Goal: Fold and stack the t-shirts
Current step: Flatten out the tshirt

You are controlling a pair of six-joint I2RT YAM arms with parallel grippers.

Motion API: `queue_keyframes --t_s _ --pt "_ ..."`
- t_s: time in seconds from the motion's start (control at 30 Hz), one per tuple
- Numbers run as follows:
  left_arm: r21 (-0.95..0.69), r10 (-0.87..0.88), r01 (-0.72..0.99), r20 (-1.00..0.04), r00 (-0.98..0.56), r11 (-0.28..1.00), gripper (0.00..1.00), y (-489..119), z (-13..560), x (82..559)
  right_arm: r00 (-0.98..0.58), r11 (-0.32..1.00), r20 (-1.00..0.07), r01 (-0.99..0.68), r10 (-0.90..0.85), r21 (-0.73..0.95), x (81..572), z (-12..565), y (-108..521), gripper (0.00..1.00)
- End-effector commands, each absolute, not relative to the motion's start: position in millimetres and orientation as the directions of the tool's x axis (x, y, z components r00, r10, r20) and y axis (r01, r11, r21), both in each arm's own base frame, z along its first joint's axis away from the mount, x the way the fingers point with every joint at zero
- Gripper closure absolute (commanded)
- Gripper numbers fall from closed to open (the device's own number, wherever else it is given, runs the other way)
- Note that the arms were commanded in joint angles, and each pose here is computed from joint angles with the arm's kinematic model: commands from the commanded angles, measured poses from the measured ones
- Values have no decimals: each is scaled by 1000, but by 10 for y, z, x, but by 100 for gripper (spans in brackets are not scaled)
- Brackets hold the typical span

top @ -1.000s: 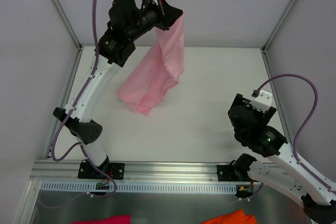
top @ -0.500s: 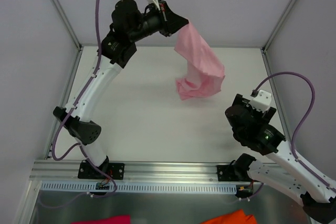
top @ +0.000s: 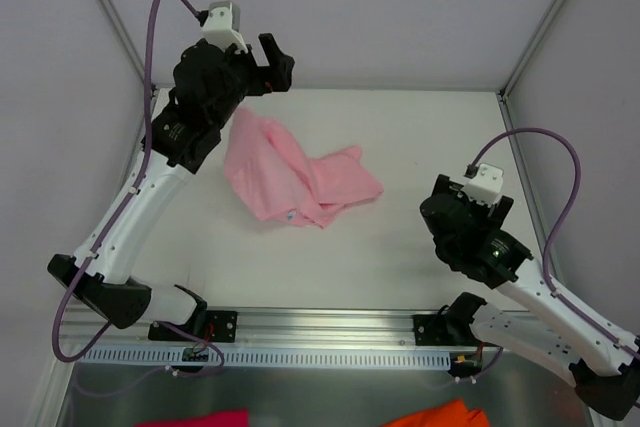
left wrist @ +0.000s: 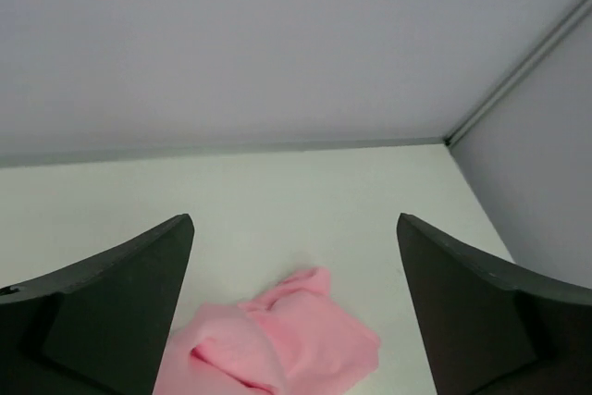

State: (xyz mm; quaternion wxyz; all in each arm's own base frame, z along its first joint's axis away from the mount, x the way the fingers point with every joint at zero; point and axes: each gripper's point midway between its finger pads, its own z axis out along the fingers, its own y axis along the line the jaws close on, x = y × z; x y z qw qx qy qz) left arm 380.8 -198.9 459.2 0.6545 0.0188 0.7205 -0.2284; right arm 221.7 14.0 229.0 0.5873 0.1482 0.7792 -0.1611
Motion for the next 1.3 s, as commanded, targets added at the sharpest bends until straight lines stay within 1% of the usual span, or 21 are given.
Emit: queue_keyframes --t_s 0.0,0.03,0.1,0.27,0.3,0.33,0.37,0.43,0.63,0.67,0.73,0.77,0.8,0.83,0.9,1.0,1.07,1.2,1.27 --pt "-263 -244 134 -959 -144 955 3 -1639 4260 3906 -226 904 -971 426 75 -29 2284 2416 208 3" --pt "-270 -253 113 -957 -144 956 1 -1606 4236 3916 -228 904 -971 425 73 -32 2289 2409 212 4" --pt "-267 -252 87 -955 -155 960 1 -1587 4169 3943 -226 905 -971 424 73 -31 2289 2413 212 4" --pt "-279 -255 105 -946 -198 954 1 -1676 4014 3969 -234 922 -970 385 72 -24 2346 2412 317 3" --pt "-281 -252 103 -941 -224 954 1 -1691 3894 3961 -247 928 -968 369 48 -48 2364 2400 343 3" --pt "-283 -257 85 -939 -229 955 1 -1650 3846 3940 -239 933 -969 358 58 -33 2399 2409 391 3" --pt "-271 -246 64 -935 -257 960 1 -1629 3653 3928 -261 943 -964 330 44 -46 2432 2362 468 3" --pt "-263 -253 5 -933 -255 965 1 -1528 3523 3930 -280 949 -960 308 27 -63 2468 2332 535 4" --pt "-195 -213 -85 -889 -405 977 1 -1519 2812 3998 -321 958 -947 276 20 -74 2539 2255 670 3" --pt "-186 -205 -87 -875 -439 979 1 -1519 2614 3964 -333 963 -942 263 33 -60 2553 2229 692 3" --pt "-230 -240 -78 -864 -442 970 1 -1562 2505 3916 -358 966 -933 253 37 -59 2576 2165 702 3" --pt "-230 -241 -83 -846 -476 970 1 -1560 2277 3830 -377 970 -925 241 50 -46 2602 2122 718 4" --pt "-242 -252 -83 -849 -464 967 1 -1555 2281 3785 -390 970 -919 238 50 -48 2640 2078 731 4" --pt "-219 -242 -105 -841 -485 970 1 -1516 2088 3706 -414 979 -909 201 51 -36 2657 2020 817 3" --pt "-198 -221 -100 -841 -493 975 1 -1555 1984 3591 -445 983 -894 179 44 -41 2744 1913 913 4" --pt "-126 -189 -151 -818 -543 980 1 -1456 1603 3436 -506 990 -862 129 14 -59 2861 1716 1101 4" --pt "-129 -197 -161 -818 -541 978 1 -1441 1534 3385 -529 992 -849 112 7 -62 2902 1621 1181 3" --pt "-137 -183 -124 -813 -552 983 1 -1536 1417 3227 -554 997 -832 76 38 -5 3075 1478 1330 4" --pt "-131 -173 -115 -808 -563 985 1 -1570 1346 3139 -590 998 -806 63 36 -2 3140 1364 1378 3"
